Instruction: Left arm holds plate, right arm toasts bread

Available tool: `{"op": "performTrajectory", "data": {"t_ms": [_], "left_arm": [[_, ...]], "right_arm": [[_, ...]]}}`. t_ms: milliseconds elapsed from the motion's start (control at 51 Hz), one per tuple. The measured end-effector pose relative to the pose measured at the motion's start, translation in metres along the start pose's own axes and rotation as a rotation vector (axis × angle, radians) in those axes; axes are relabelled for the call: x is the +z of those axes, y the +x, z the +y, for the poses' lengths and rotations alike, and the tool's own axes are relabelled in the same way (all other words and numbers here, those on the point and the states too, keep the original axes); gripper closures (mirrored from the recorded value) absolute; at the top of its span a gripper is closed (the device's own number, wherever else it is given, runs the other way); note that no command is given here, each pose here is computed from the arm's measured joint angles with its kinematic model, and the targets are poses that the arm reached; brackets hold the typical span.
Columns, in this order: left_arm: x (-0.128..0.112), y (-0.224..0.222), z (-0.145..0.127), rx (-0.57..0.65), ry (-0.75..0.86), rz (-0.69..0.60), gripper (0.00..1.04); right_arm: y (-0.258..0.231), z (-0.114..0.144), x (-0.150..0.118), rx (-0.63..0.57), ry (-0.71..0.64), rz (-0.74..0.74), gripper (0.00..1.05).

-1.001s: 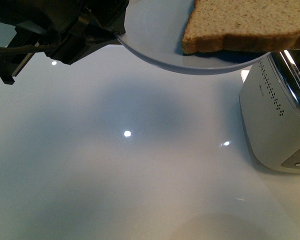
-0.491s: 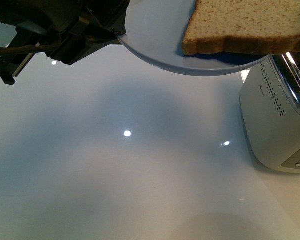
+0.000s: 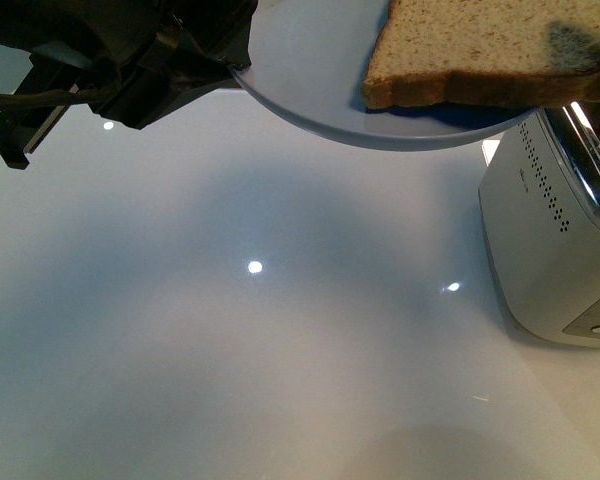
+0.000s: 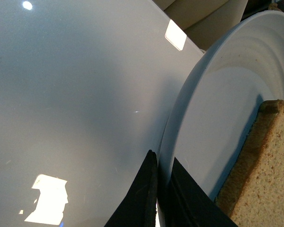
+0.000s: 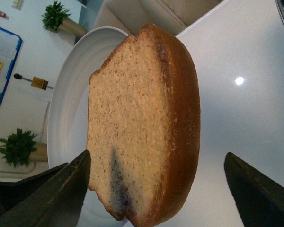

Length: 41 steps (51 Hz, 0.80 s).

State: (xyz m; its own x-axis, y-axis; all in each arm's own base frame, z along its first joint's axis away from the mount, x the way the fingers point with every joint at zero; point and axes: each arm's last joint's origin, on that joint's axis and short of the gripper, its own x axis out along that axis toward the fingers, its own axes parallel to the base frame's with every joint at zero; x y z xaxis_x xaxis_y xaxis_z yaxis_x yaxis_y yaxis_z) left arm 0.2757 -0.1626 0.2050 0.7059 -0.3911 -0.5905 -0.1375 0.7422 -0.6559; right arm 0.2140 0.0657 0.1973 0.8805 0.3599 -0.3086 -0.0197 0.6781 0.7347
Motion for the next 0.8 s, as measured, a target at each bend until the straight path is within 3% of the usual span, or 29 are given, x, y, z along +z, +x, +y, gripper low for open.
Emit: {"op": "performTrajectory", "data": {"t_ms": [98,451,628,805], "left_arm": [[0.0,0.0,0.0,0.0,0.0,0.001,1.02],[0.0,0.0,0.0,-0.001,0.0,0.002,1.02],[0.0,0.0,0.0,-0.001,-0.001,0.001,1.02],[0.0,0.0,0.0,-0.001,-0.001,0.001,1.02]], "right_arm": [[0.0,0.001,0.0,0.011,0.019,0.0,0.45],[-0.004,0.003,0.003,0.03,0.047,0.0,0.97],[-0.019,0.015,0.021,0.06,0.018,-0.062,1.02],[-0.054,0.039,0.069,0.072,-0.125,-0.243,1.02]]}}
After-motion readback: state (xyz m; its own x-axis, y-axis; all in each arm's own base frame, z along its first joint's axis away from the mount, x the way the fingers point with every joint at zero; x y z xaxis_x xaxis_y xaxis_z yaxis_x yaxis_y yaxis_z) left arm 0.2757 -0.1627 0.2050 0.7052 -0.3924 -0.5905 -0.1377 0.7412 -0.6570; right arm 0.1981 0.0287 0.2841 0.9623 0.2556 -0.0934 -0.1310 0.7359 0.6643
